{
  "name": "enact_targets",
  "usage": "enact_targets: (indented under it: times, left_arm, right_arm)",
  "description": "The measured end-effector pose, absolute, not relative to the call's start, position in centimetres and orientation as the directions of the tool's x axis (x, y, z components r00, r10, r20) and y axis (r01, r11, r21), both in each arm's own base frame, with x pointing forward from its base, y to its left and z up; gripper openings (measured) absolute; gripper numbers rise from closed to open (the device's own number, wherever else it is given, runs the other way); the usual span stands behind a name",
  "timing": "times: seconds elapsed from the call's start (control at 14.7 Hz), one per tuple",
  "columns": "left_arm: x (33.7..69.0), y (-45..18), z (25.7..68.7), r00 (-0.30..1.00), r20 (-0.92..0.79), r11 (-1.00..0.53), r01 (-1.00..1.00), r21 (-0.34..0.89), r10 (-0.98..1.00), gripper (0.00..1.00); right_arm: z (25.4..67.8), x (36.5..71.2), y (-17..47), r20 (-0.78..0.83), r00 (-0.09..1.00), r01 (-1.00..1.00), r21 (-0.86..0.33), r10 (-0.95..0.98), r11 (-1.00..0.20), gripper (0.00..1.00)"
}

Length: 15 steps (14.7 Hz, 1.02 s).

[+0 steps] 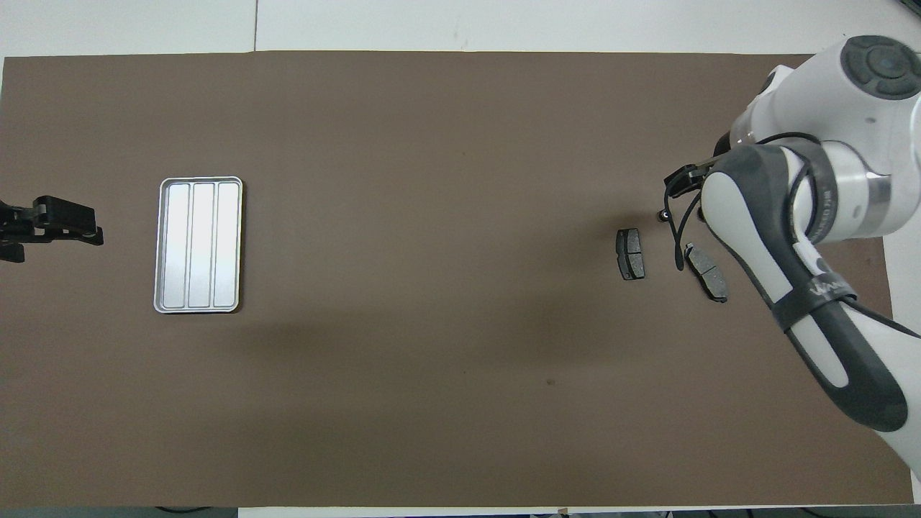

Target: Place bearing gear from tray to pile

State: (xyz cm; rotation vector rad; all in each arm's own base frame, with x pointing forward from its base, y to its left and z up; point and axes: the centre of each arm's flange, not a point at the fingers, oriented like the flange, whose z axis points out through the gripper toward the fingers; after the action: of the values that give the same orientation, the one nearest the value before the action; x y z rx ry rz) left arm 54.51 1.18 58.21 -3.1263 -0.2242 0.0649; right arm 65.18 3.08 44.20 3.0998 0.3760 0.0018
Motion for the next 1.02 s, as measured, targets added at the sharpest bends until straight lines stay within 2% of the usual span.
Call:
enact_targets:
  times: [0.2,0.55,0.75,0.89,1.02]
  left_arm:
    - [54.5,1.2,58.2,0.989,-0.041,-0.99,0.143,-0.01,0.143,1.0]
    - [54.5,1.2,58.2,0.989,-0.041,-0.99,0.143,-0.01,0.143,1.0]
    - [54.5,1.2,58.2,0.989,-0.041,-0.99,0.142,-0.01,0.143,1.0]
    - [54.4,1.2,58.1,0.988,-0.049,-0.99,0.143,-0.011,0.143,1.0]
    - [54.3,1.3,58.0,0.988,-0.057,-0.989,0.144,-0.011,0.145,1.0]
  right_arm:
    - [53.2,63.5,0.6,0.087,0.97,0.217,0.103,0.226,-0.971,1.0]
    - [62.1,58.4,-3.4,0.13,0.978,0.145,0.131,0.162,-0.981,1.0]
    - [63.6,55.4,-4.5,0.077,0.997,-0.01,0.061,-0.006,-0.998,1.0]
    - [62.9,54.5,-3.4,0.023,0.992,-0.124,0.0,-0.124,-0.992,1.0]
    - [62.0,54.2,-2.2,-0.009,0.99,-0.139,-0.007,-0.139,-0.99,1.0]
